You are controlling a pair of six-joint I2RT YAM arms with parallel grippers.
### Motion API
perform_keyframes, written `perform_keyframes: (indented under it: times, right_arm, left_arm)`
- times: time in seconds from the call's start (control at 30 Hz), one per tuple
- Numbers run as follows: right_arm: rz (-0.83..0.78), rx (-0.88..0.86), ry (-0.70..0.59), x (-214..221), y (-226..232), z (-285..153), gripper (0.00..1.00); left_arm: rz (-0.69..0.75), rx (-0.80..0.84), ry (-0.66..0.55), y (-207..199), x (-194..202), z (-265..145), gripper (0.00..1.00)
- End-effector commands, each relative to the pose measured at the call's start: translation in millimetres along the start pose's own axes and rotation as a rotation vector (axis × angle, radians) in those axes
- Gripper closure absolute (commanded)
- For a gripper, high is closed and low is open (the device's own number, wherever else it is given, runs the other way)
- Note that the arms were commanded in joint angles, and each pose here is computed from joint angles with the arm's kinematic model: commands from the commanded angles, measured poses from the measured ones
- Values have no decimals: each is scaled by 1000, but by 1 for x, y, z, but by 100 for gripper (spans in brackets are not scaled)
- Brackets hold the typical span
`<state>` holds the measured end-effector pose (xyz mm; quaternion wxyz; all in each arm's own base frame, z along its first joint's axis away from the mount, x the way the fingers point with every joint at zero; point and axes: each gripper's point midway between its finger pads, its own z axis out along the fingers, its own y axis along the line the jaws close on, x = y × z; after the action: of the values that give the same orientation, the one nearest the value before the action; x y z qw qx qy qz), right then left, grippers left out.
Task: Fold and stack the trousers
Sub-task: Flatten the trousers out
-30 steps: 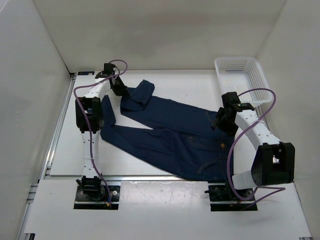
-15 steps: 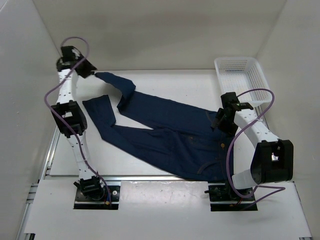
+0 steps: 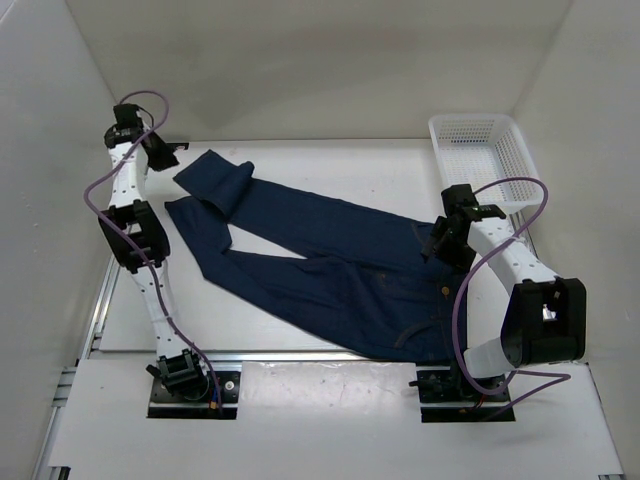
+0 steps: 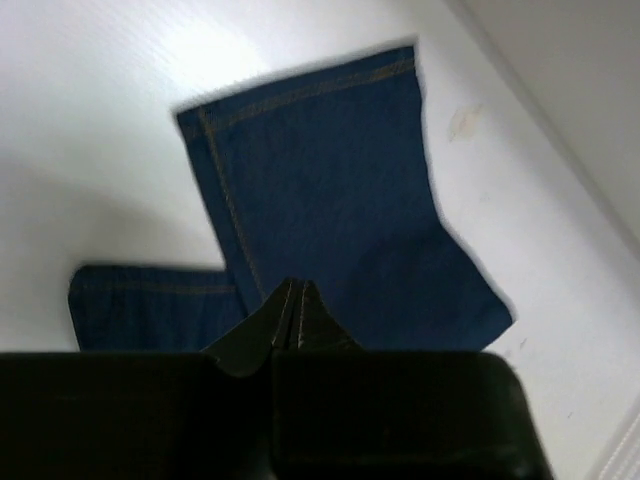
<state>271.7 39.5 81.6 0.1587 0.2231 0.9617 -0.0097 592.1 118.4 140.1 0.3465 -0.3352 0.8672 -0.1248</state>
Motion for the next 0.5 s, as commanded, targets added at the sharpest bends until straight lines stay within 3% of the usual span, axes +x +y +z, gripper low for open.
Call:
perform_keyframes:
  times: [0.0, 0.1, 0.17, 0.27, 0.47]
  right_arm:
    - [-16, -35, -16, -9, 9, -7, 29]
    - [-49, -89, -9, -10, 19, -11, 30]
    - [-60, -88, 0, -7, 21, -9, 37]
    - [-59, -115, -6, -9, 27, -9, 51]
    - [-49, -128, 14, -2, 27, -8, 56]
  left_arm:
    - [67, 12, 67, -16, 29, -34, 90]
    - [95, -30, 130, -11, 61, -31, 90]
    - [137, -32, 152, -16, 73, -21, 68]
    - [164, -30, 169, -27, 84, 1, 58]
    - [119, -70, 188, -26, 94, 49, 70]
